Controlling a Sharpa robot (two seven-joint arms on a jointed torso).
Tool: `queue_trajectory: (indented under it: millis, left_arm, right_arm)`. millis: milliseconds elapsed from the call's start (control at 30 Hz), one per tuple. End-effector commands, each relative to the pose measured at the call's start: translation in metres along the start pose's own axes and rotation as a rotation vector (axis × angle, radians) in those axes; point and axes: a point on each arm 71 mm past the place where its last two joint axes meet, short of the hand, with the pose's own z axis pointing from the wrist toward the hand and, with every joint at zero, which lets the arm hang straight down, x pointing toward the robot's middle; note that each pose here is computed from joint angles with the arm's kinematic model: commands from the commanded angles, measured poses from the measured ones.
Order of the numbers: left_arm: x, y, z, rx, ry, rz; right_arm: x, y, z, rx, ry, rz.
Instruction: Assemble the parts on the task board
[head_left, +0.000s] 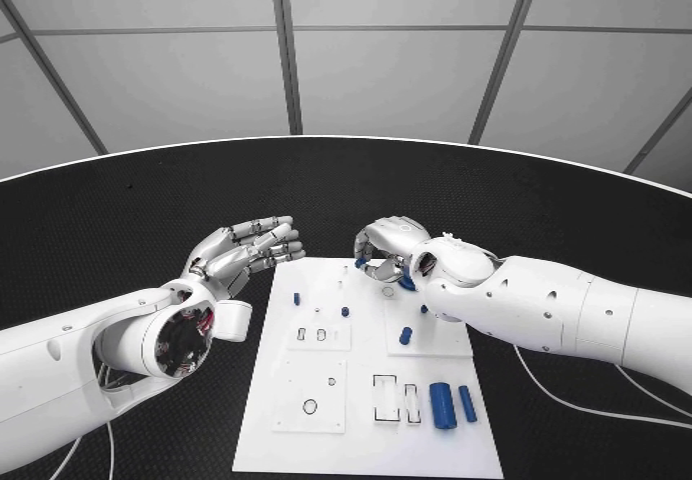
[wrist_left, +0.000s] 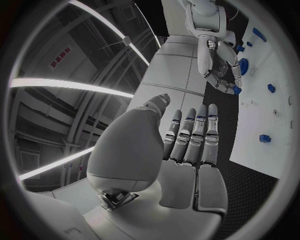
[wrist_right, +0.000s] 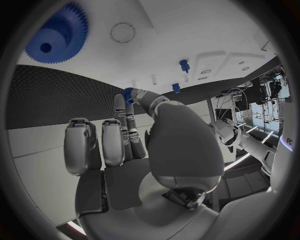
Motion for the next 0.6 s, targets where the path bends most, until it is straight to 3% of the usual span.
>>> queue_trajectory:
  millis: [33, 600]
  left_arm:
    - [0.0002, -0.0011, 0.0003, 0.002, 0.001, 0.001]
    - [0.0023, -0.0054, 0.0017, 0.009, 0.006, 0.003]
  right_arm:
    - [0.0005, 0.0026, 0.0025, -0.004, 0.000, 0.000]
    - [0.0029, 0.0076, 0.0094, -0.010, 0.015, -0.003]
